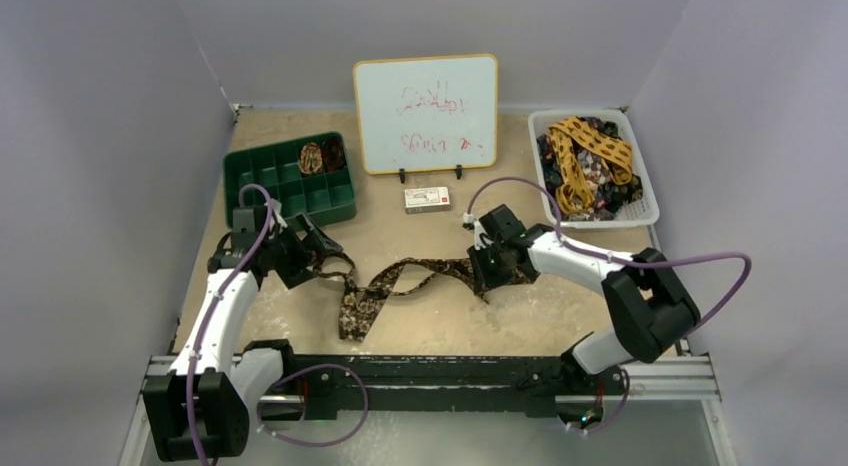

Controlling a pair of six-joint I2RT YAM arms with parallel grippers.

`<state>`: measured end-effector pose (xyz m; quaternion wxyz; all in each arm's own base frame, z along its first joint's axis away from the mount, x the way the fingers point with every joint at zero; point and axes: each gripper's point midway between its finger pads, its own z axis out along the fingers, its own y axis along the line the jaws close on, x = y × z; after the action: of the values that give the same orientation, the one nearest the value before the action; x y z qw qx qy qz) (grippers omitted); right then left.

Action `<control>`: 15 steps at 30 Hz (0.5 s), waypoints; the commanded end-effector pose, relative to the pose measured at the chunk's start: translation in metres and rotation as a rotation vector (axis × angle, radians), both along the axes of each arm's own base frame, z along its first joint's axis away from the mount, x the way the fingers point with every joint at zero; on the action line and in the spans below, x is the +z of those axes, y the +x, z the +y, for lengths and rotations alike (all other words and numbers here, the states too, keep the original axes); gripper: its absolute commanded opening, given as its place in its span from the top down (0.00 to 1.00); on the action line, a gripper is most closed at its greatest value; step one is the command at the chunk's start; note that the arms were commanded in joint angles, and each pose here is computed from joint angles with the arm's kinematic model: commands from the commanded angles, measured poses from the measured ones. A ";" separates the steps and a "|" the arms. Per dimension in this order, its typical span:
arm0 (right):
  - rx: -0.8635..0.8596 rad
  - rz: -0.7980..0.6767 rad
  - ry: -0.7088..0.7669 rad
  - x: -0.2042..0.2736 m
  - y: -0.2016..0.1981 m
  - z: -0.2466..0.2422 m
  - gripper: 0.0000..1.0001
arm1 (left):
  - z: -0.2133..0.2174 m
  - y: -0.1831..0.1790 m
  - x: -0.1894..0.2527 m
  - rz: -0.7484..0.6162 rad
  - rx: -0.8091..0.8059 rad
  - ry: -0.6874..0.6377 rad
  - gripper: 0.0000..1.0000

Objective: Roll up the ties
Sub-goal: Flatten out the tie at the center of the board.

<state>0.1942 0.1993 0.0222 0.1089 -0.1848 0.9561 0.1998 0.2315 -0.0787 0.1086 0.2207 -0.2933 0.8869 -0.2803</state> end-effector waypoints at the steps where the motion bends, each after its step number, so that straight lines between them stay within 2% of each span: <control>1: -0.061 -0.074 -0.046 0.023 0.012 -0.009 0.92 | -0.002 0.007 0.012 -0.057 -0.026 0.002 0.10; 5: -0.146 -0.135 -0.051 0.042 0.018 -0.021 0.94 | -0.002 0.006 0.010 -0.054 -0.027 0.003 0.10; 11: -0.220 -0.020 -0.097 0.027 0.018 -0.041 0.94 | -0.004 0.003 0.007 -0.049 -0.035 -0.005 0.10; 15: -0.318 -0.018 -0.137 0.025 0.027 -0.061 0.95 | -0.004 0.001 0.008 -0.053 -0.035 -0.005 0.10</control>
<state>0.2189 0.1590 0.0451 0.1441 -0.0880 0.9753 0.1426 0.2310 -0.0800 0.1097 0.2205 -0.2901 0.8869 -0.2841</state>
